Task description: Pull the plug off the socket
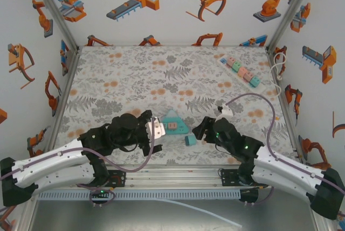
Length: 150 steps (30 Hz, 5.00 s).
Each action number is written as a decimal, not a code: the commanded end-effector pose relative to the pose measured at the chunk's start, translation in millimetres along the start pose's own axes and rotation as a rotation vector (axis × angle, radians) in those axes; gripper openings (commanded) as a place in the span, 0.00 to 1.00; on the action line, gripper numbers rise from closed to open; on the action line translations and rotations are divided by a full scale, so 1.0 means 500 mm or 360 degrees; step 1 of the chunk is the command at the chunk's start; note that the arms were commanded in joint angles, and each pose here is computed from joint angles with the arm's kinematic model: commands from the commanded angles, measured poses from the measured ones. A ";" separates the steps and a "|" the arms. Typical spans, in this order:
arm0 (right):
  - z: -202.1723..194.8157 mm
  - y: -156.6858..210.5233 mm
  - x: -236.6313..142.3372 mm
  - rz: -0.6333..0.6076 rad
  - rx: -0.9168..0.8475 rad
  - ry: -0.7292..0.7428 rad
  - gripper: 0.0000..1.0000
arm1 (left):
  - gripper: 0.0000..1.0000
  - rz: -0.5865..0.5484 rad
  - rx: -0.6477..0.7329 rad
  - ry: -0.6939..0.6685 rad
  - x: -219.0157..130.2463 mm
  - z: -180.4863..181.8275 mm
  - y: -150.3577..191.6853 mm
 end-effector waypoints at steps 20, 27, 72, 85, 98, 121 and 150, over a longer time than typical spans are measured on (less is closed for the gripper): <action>0.238 -0.022 -0.012 -0.0118 -0.2549 -0.1064 0.65 | 0.98 0.0087 -0.1471 -0.0500 0.134 0.287 0.137; 0.240 0.020 0.062 0.0120 -0.2552 -0.1144 0.62 | 1.00 0.0108 -0.1573 -0.0258 0.193 0.294 0.164; 0.227 0.071 0.177 0.0291 -0.2453 -0.1107 0.30 | 0.53 0.0890 -0.1488 -0.0003 0.297 0.125 0.343; 0.257 0.040 0.134 0.0121 -0.2399 -0.1175 0.21 | 0.52 0.0946 -0.1479 -0.0084 0.303 0.122 0.369; 0.246 0.032 0.112 0.0047 -0.2371 -0.1124 0.30 | 0.52 0.0915 -0.1481 -0.0070 0.302 0.127 0.357; 0.187 0.104 0.214 0.0434 -0.2389 -0.1002 0.33 | 0.52 0.0907 -0.1484 -0.0072 0.305 0.133 0.352; 0.249 0.057 0.154 0.0243 -0.2262 -0.1161 0.01 | 0.50 0.1105 -0.1406 -0.0178 0.308 0.111 0.421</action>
Point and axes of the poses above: each hand's point on the last joint's axis, 136 mm out from that joint toward the fingers, its own x axis out along the fingers, its own z axis along the line the jaws close on, y = z × x, the point moved 7 cm from there along -x, back along the fingers, and after that the axes turned 7 degrees about x, right-handed, at the moved point
